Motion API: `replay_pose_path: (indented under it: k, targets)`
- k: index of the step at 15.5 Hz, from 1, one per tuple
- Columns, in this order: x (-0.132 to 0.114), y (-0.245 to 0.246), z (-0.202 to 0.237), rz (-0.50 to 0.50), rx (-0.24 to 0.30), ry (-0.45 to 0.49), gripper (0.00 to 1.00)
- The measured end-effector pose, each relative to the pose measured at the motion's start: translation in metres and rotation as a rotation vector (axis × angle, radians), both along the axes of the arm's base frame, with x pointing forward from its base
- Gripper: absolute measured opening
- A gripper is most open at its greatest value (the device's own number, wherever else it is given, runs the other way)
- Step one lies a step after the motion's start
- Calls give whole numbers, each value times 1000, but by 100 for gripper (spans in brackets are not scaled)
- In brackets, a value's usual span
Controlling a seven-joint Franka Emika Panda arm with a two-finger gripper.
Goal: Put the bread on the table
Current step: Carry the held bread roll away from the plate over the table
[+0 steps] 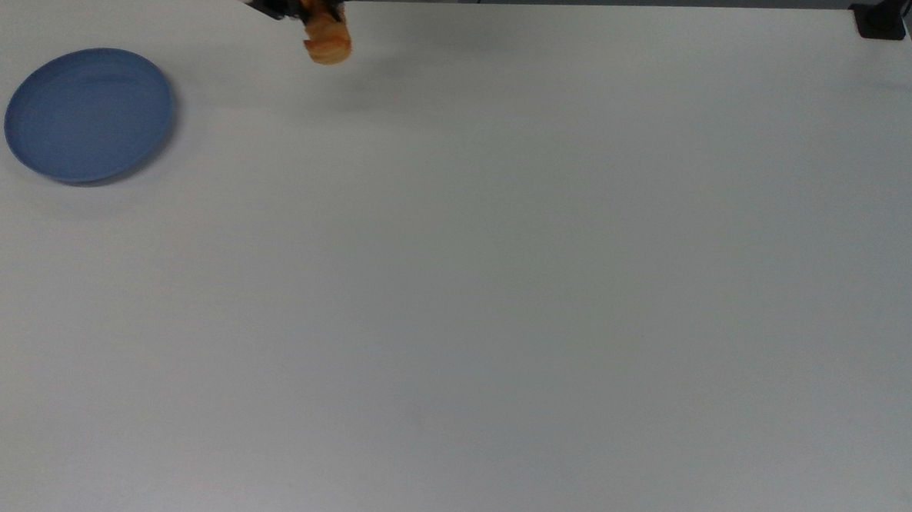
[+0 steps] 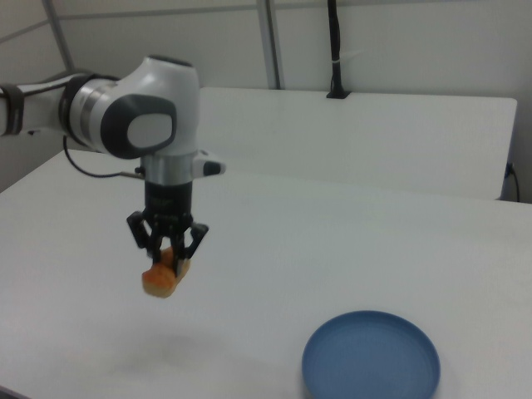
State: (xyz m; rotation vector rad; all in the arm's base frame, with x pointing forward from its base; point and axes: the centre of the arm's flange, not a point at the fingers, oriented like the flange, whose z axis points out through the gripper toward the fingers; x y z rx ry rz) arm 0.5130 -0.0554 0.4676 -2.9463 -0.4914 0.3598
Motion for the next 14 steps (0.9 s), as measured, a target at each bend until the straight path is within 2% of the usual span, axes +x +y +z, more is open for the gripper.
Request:
replay_pose_path:
  k: [4, 7, 10, 14]
  targets:
    - [-11, 21, -46, 26, -13, 36, 36]
    - [-19, 21, -74, 48, -49, 35, 36]
    - [-19, 18, -100, 50, -80, -2, 36]
    - [-12, 17, -123, 0, -106, -73, 36]
